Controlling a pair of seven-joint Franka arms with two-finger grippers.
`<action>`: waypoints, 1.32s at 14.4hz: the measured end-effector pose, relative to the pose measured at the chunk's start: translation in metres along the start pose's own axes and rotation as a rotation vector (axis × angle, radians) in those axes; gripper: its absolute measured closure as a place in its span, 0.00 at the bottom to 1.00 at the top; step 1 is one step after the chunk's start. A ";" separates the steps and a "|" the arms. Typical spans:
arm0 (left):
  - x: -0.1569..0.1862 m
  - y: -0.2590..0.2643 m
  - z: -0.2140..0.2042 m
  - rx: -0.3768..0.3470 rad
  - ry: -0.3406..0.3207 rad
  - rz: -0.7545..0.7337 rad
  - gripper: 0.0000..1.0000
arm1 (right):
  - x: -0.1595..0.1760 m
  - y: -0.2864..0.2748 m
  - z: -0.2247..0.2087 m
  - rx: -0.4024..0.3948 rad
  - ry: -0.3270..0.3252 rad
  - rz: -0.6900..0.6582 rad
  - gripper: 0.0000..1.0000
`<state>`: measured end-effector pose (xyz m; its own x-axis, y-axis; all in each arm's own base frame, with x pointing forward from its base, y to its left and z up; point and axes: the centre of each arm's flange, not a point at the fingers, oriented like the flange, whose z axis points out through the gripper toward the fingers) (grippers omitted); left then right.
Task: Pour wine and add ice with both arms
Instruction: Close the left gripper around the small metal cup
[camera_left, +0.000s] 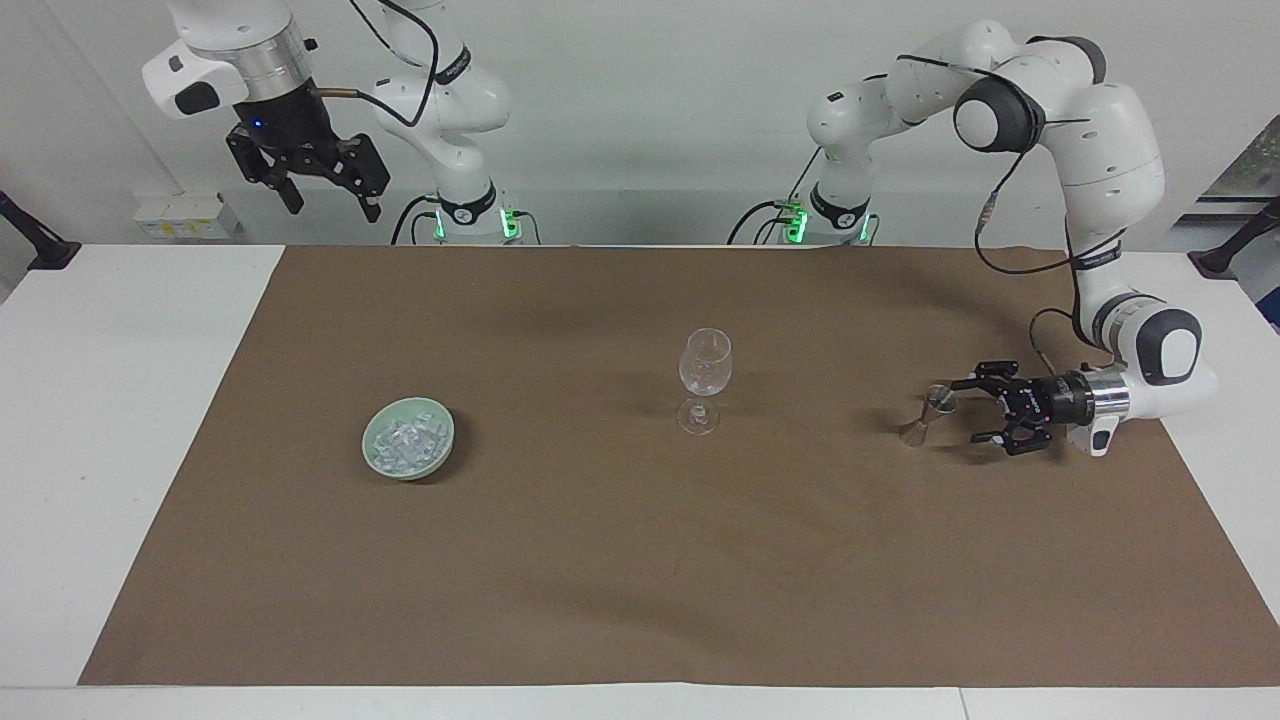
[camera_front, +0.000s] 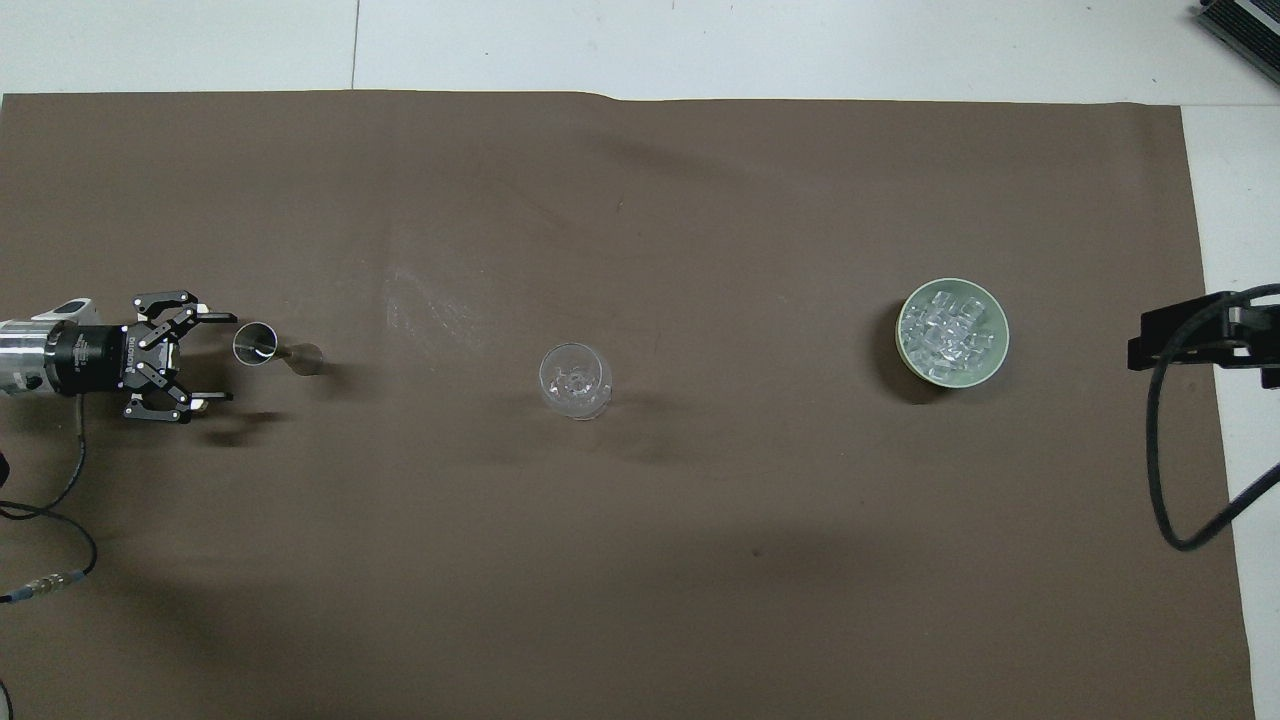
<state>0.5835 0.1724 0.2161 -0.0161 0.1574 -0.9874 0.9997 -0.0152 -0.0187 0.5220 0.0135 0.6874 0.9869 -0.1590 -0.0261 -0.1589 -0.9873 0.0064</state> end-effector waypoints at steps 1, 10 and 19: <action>0.002 -0.001 0.002 -0.005 -0.009 0.004 0.00 | 0.000 0.000 0.000 0.000 0.000 0.000 0.00; 0.004 0.002 0.025 0.012 -0.041 0.028 0.00 | 0.002 0.009 0.000 0.000 -0.001 0.017 0.00; 0.002 0.005 0.035 0.023 -0.050 0.054 0.00 | 0.003 0.008 0.001 0.001 0.001 0.017 0.00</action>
<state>0.5874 0.1381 0.2090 0.0364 0.1064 -0.9937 0.9985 -0.0455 0.0317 0.5236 0.0049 0.6861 0.9842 -0.1753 -0.0247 -0.1752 -0.9845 0.0062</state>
